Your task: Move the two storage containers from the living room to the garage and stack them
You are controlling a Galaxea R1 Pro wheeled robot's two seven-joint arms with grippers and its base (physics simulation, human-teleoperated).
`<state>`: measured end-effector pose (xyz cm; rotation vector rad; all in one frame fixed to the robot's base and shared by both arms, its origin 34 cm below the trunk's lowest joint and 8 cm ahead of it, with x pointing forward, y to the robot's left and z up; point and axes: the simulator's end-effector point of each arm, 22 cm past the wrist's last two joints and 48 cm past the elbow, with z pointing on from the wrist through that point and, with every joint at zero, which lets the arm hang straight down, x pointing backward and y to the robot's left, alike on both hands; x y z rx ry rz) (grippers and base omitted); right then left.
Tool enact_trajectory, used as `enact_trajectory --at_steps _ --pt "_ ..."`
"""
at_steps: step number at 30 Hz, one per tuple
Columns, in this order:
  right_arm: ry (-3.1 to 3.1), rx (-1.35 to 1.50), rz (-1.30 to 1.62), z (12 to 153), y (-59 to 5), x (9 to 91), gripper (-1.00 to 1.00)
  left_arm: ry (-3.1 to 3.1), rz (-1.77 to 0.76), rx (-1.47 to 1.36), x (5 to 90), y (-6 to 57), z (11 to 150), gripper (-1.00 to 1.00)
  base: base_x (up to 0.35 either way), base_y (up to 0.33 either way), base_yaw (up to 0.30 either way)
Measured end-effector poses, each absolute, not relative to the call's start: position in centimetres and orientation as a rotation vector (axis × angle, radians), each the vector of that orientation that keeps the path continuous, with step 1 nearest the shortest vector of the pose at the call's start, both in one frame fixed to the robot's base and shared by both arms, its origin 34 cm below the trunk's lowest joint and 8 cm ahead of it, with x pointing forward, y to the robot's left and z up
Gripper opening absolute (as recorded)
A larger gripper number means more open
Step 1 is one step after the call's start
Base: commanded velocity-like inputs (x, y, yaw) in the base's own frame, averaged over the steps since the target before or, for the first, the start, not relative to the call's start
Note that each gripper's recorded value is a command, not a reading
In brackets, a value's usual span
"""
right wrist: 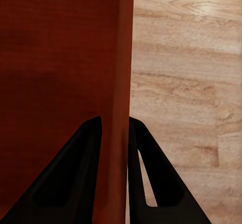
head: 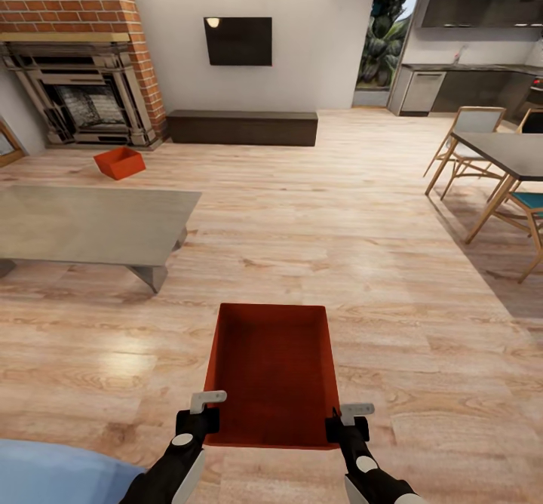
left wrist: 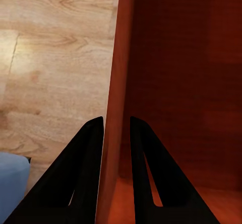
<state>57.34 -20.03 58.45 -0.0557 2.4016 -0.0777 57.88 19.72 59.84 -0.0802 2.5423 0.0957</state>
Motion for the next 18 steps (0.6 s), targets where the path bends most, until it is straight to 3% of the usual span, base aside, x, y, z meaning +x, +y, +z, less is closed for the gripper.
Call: enact_trajectory --at_steps 18 --pt "2.375 -0.055 -0.078 59.7 -20.0 58.2 -1.0 2.515 0.094 -0.081 58.7 19.7 61.1 -1.0 0.0 0.0 0.0"
